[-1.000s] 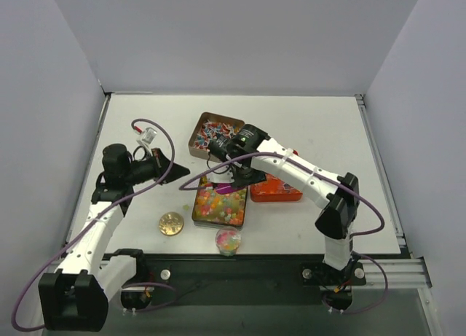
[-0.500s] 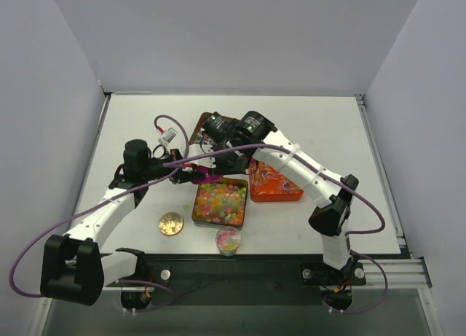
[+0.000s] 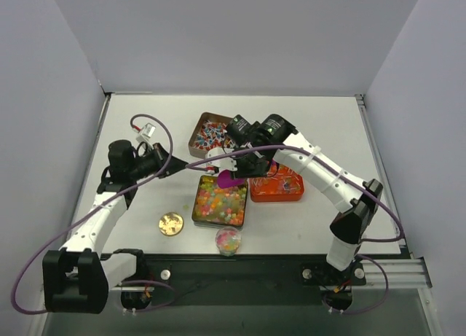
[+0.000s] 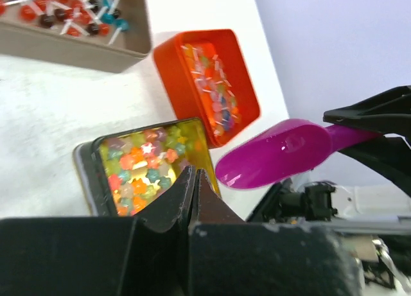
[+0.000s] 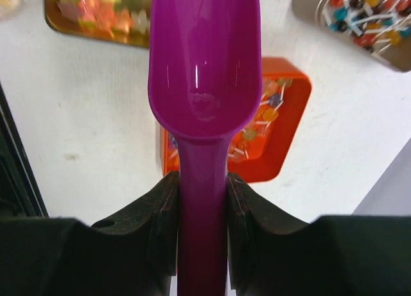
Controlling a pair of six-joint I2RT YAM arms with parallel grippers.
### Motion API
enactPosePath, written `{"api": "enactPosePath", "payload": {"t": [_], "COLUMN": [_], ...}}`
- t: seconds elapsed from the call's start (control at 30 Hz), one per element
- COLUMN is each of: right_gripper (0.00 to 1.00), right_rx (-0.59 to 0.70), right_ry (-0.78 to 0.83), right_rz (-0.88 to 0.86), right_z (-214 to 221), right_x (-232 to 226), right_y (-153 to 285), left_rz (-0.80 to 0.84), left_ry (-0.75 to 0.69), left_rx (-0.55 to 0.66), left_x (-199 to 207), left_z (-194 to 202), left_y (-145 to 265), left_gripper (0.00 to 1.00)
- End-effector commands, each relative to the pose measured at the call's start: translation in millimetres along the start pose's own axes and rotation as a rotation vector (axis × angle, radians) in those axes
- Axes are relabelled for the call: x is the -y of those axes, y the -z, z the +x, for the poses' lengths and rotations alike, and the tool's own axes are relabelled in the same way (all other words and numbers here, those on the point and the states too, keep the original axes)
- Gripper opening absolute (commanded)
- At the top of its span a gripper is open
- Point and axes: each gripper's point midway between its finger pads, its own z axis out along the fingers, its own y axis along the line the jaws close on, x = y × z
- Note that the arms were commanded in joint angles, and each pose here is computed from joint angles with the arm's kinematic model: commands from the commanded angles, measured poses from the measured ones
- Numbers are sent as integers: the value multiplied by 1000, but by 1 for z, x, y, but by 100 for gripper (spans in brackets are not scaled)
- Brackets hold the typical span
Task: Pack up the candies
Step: Scoop the fake candies from the storage box.
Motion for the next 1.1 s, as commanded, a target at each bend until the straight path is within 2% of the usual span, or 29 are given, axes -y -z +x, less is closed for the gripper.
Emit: {"api": "enactPosePath", "payload": {"t": [0.0,0.03,0.07,0.2,0.33,0.43,0.63,0.8,1.07], "right_gripper": [0,0,0,0,0,0,0,0,0], "right_rx": [-199,-225,-250,-325,-374,-414,-491,-514,-551], "right_ry": [90,123,142,205,287,345,409,437,370], "right_rz": [-32,-27,-4,-11,-36,-54,-56,-53,-5], "right_z": [40,43,44,47,50,52,53,42,30], "right_x": [7,11,18,30,32,34,38,34,32], "right_y": [-15,-17,-16,-29,-38,-48,-65,-81,-102], "left_rz": [-314,-385,-439,-503,-517,-560,-555,-528,-532], "left_ry": [93,130,196,306,337,442,499,488,485], "left_rx": [39,49,6,-31,-19,-47,-83,-96,-94], "left_x": [-53,-68,-84,-107,-110,-117,-115,-111,-111], "left_z": [28,34,58,92,100,120,136,140,143], "left_y": [23,27,31,38,39,43,39,34,35], "left_gripper": [0,0,0,0,0,0,0,0,0]}}
